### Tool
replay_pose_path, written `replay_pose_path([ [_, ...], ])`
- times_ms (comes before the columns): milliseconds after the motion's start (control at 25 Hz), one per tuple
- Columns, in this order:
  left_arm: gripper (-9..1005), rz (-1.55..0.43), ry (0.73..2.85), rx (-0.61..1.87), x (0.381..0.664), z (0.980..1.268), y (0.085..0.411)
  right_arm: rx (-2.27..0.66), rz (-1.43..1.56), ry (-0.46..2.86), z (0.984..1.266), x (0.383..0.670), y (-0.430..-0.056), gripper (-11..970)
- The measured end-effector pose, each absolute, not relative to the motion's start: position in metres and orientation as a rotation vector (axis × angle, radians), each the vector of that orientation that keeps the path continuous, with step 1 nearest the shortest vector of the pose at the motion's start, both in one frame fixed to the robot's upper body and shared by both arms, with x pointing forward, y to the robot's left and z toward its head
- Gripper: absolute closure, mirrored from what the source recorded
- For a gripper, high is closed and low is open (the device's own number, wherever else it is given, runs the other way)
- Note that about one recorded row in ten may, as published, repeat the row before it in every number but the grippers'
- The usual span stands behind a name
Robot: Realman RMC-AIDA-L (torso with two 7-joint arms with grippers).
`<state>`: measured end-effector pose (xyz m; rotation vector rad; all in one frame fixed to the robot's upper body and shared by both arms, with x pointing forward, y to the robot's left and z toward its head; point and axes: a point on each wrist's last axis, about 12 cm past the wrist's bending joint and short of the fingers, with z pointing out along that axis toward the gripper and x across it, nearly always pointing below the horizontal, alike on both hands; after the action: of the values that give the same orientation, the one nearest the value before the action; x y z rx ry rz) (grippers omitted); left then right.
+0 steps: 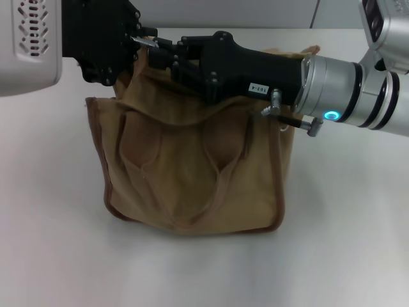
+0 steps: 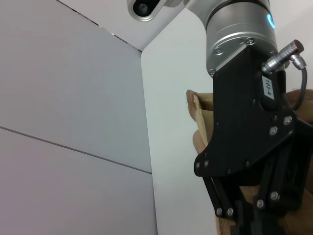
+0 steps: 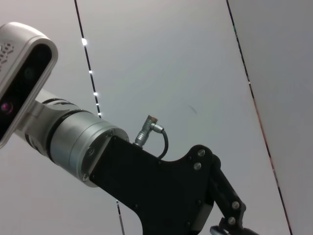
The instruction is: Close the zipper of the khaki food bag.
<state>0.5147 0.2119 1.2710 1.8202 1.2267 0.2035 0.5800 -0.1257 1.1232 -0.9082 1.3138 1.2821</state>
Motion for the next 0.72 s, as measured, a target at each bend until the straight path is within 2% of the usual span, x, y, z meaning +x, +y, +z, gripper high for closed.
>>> replay_pose_path([
  [600, 965, 0.184, 1.283, 1.777, 0.516, 1.264, 0.219, -0.877, 1.271, 1.331, 1.113, 0.572, -0.141, 865],
  [720, 964, 0.18, 1.29, 1.772, 0.515, 1.262, 0.221, -0.88, 1.278, 1.324, 1.114, 0.571, -0.141, 902],
])
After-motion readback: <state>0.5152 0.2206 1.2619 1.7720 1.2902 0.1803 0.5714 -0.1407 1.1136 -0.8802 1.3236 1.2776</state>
